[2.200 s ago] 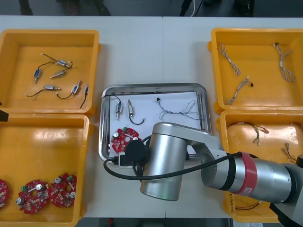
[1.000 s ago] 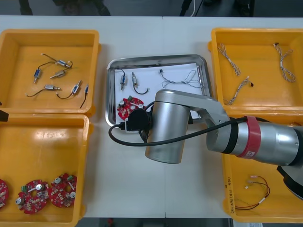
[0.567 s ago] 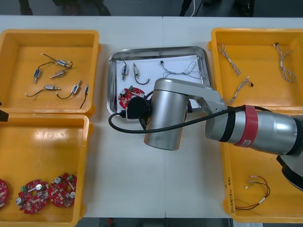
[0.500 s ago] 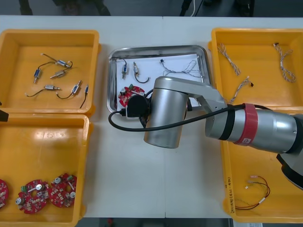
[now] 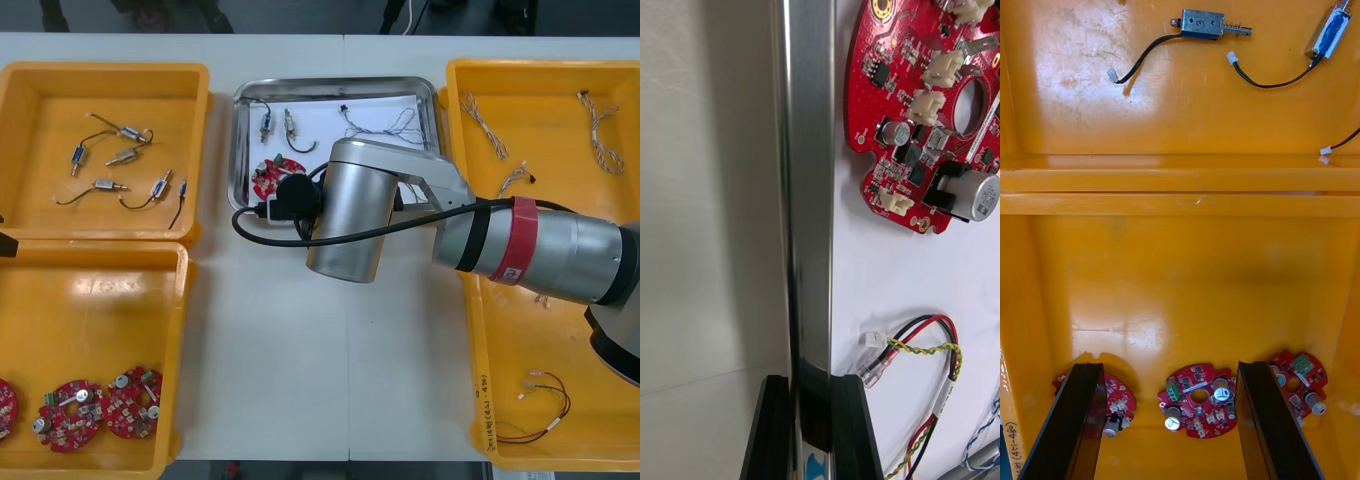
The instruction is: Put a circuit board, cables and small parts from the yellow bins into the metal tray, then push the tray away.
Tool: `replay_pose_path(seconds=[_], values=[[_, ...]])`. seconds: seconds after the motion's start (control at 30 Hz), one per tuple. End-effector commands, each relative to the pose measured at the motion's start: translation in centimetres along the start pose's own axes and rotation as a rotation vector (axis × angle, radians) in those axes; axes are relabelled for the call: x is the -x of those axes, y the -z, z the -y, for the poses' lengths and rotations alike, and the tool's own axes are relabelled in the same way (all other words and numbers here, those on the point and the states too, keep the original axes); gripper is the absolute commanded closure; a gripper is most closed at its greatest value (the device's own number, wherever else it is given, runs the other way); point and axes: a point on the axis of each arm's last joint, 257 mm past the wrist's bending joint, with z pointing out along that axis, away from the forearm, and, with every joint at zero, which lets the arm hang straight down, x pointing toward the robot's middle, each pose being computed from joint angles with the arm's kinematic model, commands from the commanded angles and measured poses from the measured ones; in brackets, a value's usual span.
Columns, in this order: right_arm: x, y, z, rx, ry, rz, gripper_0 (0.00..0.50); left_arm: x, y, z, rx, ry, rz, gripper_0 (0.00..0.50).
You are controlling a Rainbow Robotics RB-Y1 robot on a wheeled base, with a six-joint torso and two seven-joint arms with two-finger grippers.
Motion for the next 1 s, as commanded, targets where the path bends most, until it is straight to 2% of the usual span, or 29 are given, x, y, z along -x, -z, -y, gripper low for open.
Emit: replay_pose_path(seconds=[0.03,0.2,0.27,0.53,0.8,1.0], values=[[3.4,1.4,2.5,-0.052,-0.004,0.064,0.500,0.2,1.4,-1.4,0.048,-0.062,0.018,0.000],[4.6,1.6,3.2,-0.067,-0.006,0.107,0.500,0.2,1.4,-1.4,0.048,-0.062,0.018,0.000],[4.7,1.6,3.4,-0.073,-0.005,0.112,0.500,0.2,1.4,-1.4,0.048,-0.062,0.018,0.000],[4.6,1.2,4.8,-0.097,-0.012,0.111,0.500,0.2,1.4,-1.4,0.048,-0.062,0.018,0.000],[3.5,0.8,6.7,-0.135,-0.009,0.079,0.500,0.2,1.4,-1.4,0.048,-0.062,0.018,0.000],[3.7,0.6,7.7,-0.150,-0.012,0.089,0.500,0.2,1.4,-1.4,0.048,-0.062,0.018,0.000]])
